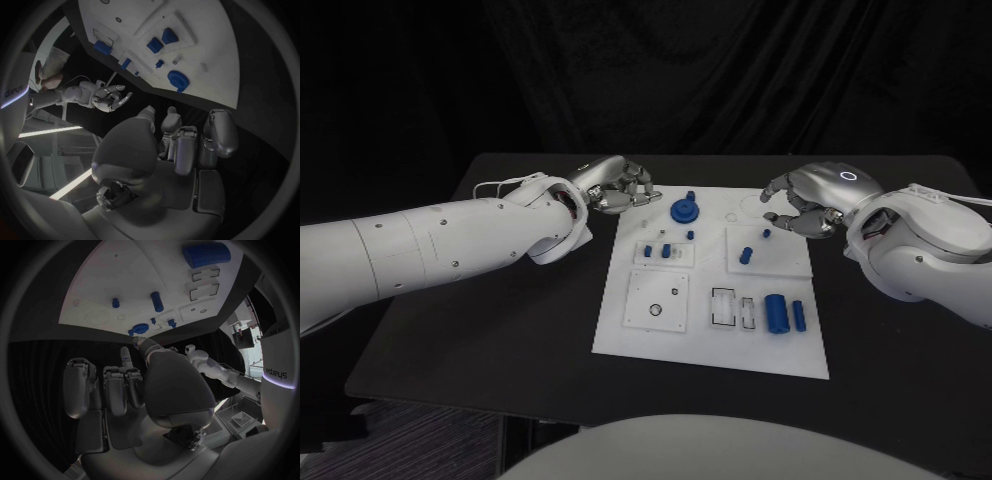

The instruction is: Assemble the parts on the task board

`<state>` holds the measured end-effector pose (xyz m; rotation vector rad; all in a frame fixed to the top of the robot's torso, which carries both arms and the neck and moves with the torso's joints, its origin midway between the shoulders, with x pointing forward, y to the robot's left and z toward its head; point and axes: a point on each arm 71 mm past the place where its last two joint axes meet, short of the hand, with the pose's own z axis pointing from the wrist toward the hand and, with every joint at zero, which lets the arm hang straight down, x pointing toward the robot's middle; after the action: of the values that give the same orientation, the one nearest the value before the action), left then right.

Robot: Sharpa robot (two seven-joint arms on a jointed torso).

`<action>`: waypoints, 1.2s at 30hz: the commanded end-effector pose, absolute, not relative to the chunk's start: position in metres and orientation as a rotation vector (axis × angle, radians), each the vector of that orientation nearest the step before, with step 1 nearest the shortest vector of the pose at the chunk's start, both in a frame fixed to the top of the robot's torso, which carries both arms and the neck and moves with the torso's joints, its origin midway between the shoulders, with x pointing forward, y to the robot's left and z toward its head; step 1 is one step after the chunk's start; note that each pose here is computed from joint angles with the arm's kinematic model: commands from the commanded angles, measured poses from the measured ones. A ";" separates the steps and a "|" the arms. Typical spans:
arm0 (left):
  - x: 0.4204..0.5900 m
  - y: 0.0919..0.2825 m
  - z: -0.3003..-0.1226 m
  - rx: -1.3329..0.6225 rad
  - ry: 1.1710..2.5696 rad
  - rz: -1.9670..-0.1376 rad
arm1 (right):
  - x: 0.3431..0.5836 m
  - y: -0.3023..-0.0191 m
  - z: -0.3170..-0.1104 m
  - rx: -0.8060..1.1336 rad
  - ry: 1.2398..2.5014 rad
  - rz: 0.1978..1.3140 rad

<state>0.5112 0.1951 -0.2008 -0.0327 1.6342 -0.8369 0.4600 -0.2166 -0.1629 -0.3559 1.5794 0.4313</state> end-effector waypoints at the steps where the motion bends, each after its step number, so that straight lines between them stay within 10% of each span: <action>1: 0.508 0.181 -0.194 0.176 1.571 -0.988 | 0.460 -0.219 -0.163 -0.343 1.579 0.417; 14: 0.518 0.146 -0.206 0.733 1.529 -0.844 | 0.461 -0.220 -0.163 -0.343 1.572 0.419; 36: 0.522 0.104 -0.209 0.864 1.529 -0.785 | 0.460 -0.221 -0.162 -0.340 1.565 0.424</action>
<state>0.5214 0.1062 -0.2090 0.8405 1.5121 -0.8021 0.4607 -0.2201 -0.1628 -0.3503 1.5774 0.4251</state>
